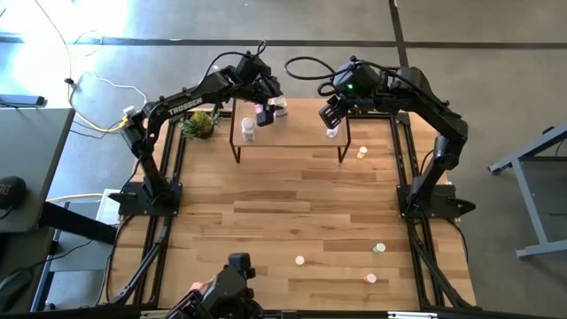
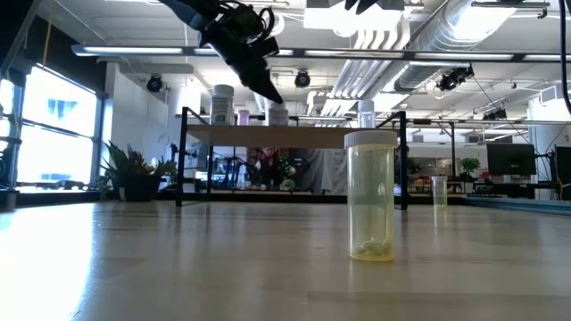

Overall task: Pick and place medicine bottles onto shelf by color
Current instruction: Put the blue pill bottle on the shelf

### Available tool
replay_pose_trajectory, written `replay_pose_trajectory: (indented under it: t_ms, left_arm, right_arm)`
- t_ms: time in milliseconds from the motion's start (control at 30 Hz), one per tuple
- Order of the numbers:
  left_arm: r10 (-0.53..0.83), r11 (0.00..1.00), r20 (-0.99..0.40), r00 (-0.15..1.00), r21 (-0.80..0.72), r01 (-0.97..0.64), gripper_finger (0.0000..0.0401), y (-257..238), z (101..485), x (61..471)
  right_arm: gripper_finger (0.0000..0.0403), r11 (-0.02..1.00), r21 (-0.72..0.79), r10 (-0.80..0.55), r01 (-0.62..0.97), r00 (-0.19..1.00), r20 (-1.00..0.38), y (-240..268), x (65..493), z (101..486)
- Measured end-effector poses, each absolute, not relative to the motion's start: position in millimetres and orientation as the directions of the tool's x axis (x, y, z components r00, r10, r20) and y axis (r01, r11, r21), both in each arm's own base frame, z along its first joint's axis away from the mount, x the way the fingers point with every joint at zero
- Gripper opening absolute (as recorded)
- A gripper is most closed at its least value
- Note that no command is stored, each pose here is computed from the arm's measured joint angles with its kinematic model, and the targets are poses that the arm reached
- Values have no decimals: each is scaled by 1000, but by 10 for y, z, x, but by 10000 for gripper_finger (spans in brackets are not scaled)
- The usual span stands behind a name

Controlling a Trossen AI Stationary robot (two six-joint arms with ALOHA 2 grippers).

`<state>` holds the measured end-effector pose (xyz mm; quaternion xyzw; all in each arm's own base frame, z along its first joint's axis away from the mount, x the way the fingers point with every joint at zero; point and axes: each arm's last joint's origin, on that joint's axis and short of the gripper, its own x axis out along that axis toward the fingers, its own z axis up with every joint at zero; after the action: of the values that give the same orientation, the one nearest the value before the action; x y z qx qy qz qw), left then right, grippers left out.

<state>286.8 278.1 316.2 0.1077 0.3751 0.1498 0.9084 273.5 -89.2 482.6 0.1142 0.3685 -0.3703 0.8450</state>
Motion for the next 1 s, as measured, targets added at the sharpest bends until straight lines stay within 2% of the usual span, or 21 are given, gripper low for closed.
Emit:
replay_pose_trajectory:
  t_ms: [267, 533, 1000]
  left_arm:
    - [319, 942, -655, 685, 298, -154, 223, 2758, 3154, 2876]
    - [370, 920, -674, 640, 361, -151, 223, 2768, 3143, 2859]
    - [374, 919, -657, 655, 359, -165, 223, 2772, 3227, 2867]
  right_arm:
    - [154, 700, -80, -542, 710, 454, -708, -892, 2735, 4825]
    - [154, 701, -83, -541, 708, 453, -708, -892, 2735, 4825]
    - [154, 701, -82, -541, 709, 453, -708, -892, 2735, 4824]
